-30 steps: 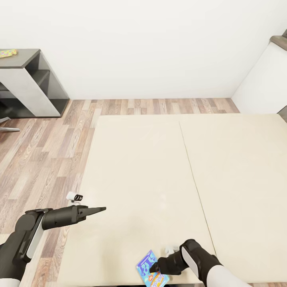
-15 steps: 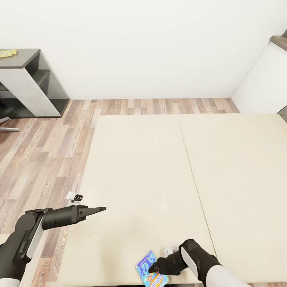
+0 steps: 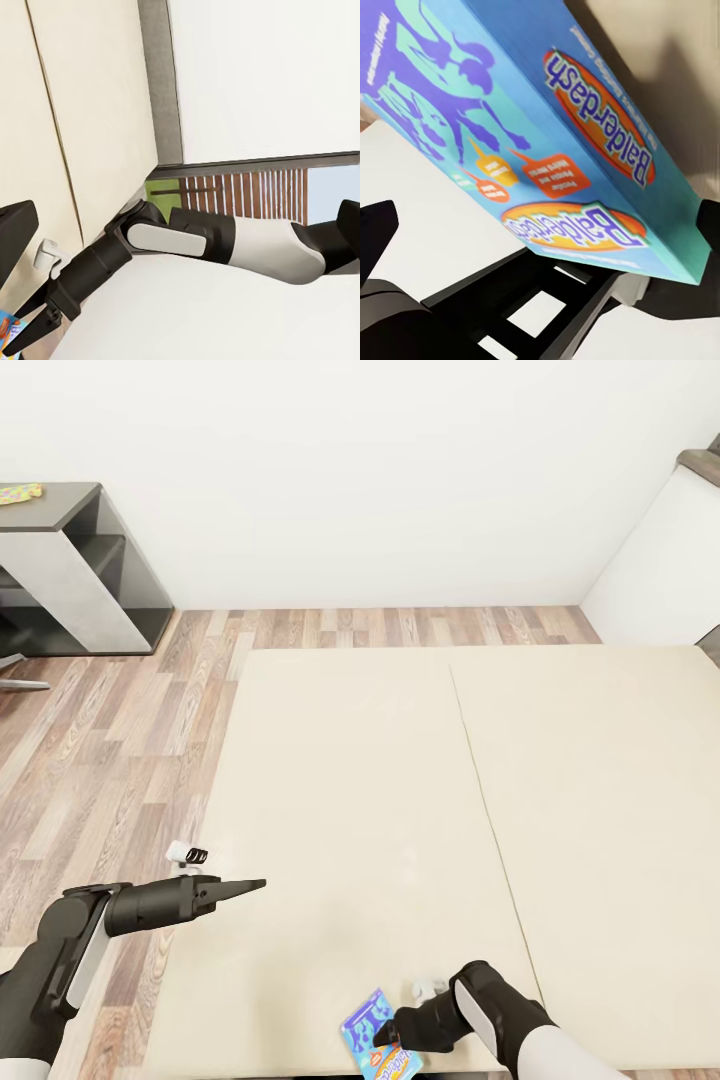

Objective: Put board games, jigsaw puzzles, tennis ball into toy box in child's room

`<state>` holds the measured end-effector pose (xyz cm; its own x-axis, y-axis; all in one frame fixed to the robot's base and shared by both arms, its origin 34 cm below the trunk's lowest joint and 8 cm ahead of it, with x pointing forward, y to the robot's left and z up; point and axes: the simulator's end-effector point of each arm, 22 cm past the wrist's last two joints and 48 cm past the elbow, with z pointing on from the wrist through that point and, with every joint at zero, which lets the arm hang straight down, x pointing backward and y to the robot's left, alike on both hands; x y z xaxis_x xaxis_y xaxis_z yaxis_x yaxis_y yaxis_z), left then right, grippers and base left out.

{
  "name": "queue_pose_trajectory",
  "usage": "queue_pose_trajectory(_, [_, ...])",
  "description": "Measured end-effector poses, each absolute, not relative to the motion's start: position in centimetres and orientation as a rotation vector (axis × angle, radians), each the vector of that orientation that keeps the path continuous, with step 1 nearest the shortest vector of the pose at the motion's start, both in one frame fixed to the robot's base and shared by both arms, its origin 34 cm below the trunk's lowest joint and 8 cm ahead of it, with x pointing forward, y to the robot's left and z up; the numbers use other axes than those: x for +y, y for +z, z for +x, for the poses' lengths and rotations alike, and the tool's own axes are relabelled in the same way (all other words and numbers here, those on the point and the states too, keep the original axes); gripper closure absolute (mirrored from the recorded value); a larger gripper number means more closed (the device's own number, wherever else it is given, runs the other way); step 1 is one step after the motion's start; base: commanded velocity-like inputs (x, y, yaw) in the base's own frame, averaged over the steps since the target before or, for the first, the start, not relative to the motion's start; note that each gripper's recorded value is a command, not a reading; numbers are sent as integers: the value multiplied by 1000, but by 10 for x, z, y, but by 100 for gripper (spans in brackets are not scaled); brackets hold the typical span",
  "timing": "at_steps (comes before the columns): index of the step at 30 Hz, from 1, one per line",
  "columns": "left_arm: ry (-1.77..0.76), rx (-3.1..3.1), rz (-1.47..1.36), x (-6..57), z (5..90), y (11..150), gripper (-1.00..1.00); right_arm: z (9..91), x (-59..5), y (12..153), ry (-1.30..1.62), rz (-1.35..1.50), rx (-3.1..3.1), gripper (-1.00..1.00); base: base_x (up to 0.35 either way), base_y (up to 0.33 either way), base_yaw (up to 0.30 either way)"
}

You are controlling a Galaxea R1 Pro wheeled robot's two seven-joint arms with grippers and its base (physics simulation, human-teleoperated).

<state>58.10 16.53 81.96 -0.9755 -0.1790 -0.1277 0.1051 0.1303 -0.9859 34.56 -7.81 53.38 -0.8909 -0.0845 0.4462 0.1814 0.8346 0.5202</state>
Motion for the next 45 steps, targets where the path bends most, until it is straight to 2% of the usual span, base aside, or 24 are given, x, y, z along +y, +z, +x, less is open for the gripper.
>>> queue_pose_trajectory(27, [-1943, 2199, -85, 165, 580, 814, -100, 321, -82, 530, -750, -80, -2510, -100, 0, 0, 0])
queue_pose_trajectory(45, [-1952, 2216, -113, 166, 577, 802, -100, 311, -55, 532, -793, -81, -2467, -100, 0, 0, 0])
